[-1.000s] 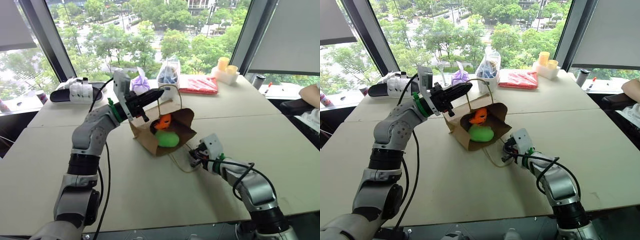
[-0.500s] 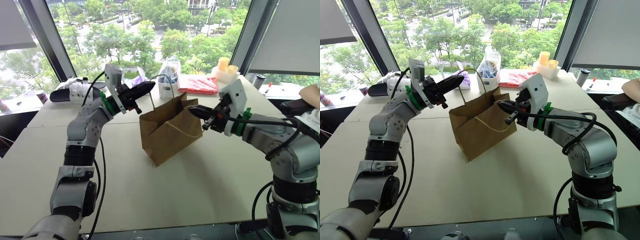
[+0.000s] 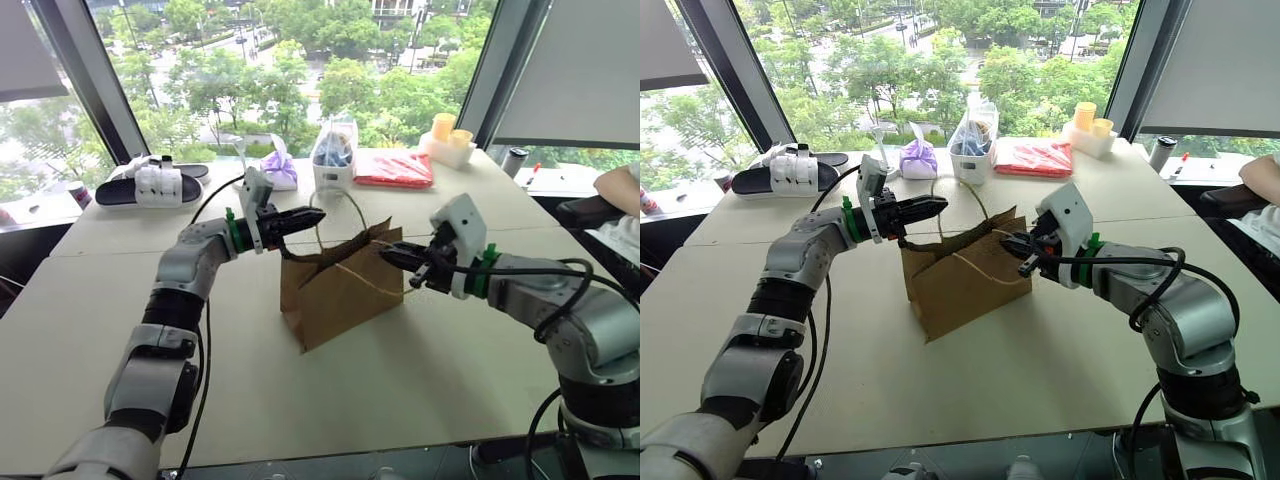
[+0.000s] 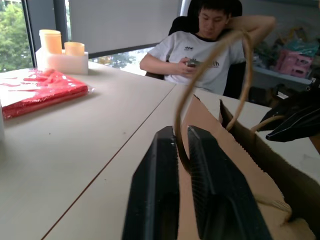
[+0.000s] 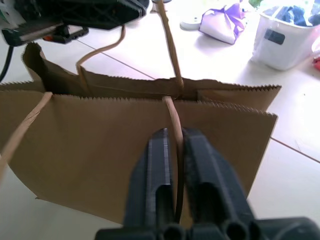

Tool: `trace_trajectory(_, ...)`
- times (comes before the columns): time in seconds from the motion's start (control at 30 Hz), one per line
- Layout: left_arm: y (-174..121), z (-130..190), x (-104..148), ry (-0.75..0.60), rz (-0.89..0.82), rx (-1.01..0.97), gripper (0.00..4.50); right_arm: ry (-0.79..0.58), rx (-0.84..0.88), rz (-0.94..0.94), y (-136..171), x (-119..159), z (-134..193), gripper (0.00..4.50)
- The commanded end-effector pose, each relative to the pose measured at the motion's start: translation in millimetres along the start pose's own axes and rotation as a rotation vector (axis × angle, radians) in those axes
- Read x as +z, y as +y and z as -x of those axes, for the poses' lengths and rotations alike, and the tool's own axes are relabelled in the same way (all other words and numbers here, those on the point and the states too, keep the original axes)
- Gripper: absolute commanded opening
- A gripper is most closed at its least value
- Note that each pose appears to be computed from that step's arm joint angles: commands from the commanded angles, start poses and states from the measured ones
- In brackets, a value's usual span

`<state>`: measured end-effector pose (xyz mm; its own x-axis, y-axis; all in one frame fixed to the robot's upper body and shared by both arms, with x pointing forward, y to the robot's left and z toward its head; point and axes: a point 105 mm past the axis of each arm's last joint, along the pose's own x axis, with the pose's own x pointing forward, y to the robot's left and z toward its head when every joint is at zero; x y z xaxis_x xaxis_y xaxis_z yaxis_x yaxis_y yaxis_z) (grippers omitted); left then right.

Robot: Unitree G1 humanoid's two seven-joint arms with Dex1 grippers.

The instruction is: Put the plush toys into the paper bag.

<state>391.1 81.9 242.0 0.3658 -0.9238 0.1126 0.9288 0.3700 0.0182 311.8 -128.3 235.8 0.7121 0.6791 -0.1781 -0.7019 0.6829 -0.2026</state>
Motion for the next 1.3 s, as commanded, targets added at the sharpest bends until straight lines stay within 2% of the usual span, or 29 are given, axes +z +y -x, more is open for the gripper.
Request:
trace_trajectory(0.03,-4.9,12.4,25.8,-0.046,-0.053,-0.013,2.3,-0.091,-0.02,0.062,-2.4,31.1,15.2,2.36)
trace_trajectory(0.1,-6.7,17.4,29.9,-0.046,-0.065,-0.007,3.38,-0.107,-0.022,0.064,-2.9,37.3,18.6,3.53)
trace_trajectory(0.17,-11.4,25.5,38.0,-0.052,-0.069,-0.004,4.33,-0.117,-0.038,0.083,-6.6,44.4,23.7,4.46)
trace_trajectory(0.3,-18.4,42.0,45.8,-0.045,-0.071,0.01,4.42,-0.162,-0.08,0.094,-17.5,62.1,34.9,4.49)
trace_trajectory(0.4,-16.4,67.3,48.2,-0.034,-0.053,0.086,4.42,-0.189,-0.164,0.088,-33.3,71.0,52.9,4.49)
trace_trajectory(0.47,-17.8,83.9,40.0,-0.003,-0.026,0.129,4.42,-0.183,-0.218,0.077,-40.2,68.1,64.3,4.49)
trace_trajectory(0.6,-24.2,96.5,17.1,0.053,0.018,0.162,4.42,-0.125,-0.258,0.026,-37.8,42.3,73.0,4.49)
trace_trajectory(0.77,-33.6,85.4,3.1,0.051,0.064,0.12,4.42,-0.029,-0.232,-0.03,-18.7,2.2,66.1,4.49)
trace_trajectory(0.9,-40.2,72.3,-11.0,0.077,0.053,0.06,4.5,-0.002,-0.158,-0.082,4.7,-19.4,49.6,2.67)
trace_trajectory(1.07,-50.2,58.6,-21.7,0.106,0.05,-0.038,4.5,-0.035,-0.033,-0.122,39.7,-21.8,21.0,0.15)
trace_trajectory(1.13,-48.4,55.1,-26.5,0.112,0.042,-0.053,4.5,-0.041,0.01,-0.125,50.2,-22.0,10.5,0.06)
trace_trajectory(1.3,-51.9,48.0,-29.9,0.114,0.03,-0.11,4.5,-0.031,0.024,-0.131,52.1,-28.0,-9.9,0.06)
